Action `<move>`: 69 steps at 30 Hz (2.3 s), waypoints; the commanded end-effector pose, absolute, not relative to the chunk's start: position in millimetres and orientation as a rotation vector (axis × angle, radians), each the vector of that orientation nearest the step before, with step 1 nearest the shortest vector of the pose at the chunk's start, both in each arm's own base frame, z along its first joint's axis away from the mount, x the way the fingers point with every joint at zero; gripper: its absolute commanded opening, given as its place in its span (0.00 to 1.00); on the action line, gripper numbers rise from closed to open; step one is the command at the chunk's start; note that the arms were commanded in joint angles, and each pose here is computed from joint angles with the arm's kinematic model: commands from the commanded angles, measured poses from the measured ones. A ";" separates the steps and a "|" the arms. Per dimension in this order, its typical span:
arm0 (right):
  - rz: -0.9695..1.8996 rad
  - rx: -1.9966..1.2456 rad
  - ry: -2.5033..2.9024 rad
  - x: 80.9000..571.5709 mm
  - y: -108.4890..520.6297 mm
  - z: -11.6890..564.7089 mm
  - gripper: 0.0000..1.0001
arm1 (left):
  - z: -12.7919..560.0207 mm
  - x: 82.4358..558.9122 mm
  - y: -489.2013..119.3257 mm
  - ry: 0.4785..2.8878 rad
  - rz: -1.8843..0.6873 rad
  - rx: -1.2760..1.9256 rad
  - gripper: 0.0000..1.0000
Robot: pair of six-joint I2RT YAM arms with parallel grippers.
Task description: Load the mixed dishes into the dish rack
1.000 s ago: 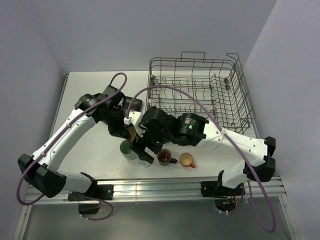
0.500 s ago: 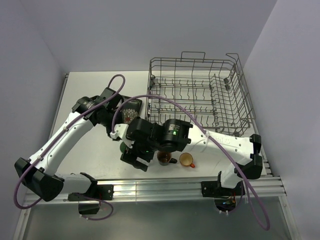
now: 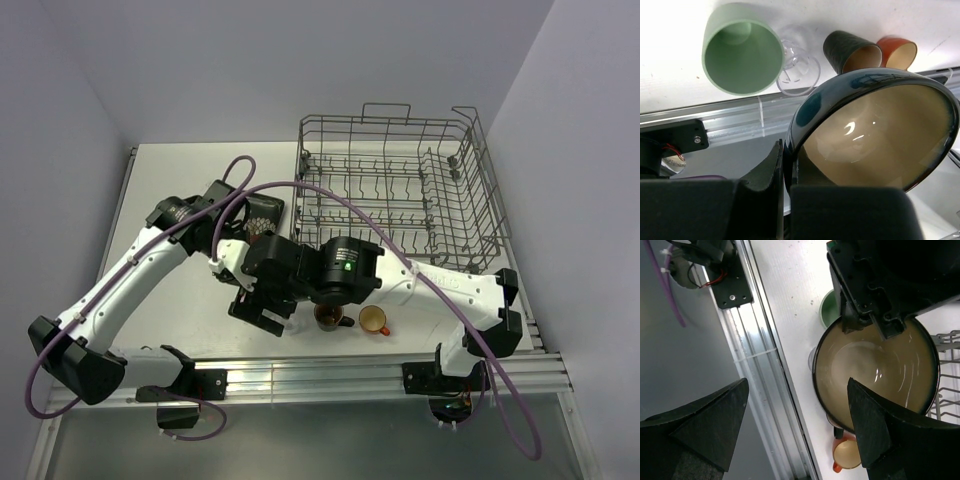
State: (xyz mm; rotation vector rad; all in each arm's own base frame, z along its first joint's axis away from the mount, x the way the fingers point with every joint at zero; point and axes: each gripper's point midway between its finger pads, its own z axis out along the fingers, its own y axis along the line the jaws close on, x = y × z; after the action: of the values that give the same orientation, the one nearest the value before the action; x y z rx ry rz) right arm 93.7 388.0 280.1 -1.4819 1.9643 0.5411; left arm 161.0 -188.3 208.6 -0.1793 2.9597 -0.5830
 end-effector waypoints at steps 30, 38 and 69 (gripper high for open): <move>0.305 -1.356 1.926 139.8 385.2 264.4 0.00 | 296.2 184.4 -225.9 2.693 -0.914 -0.120 0.21; 0.598 -1.074 1.877 192.4 368.1 340.7 0.00 | 421.3 274.0 -168.4 2.086 -0.681 -0.505 0.99; 1.625 0.058 1.593 529.8 178.4 354.0 0.00 | 293.2 324.4 -157.3 2.295 -0.541 -0.286 0.98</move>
State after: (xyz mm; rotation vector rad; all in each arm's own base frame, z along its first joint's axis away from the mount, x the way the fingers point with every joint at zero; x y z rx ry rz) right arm 546.7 176.6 278.6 0.2620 1.8310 1.5505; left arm 317.7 -148.2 285.5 -0.3528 2.3283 -0.4802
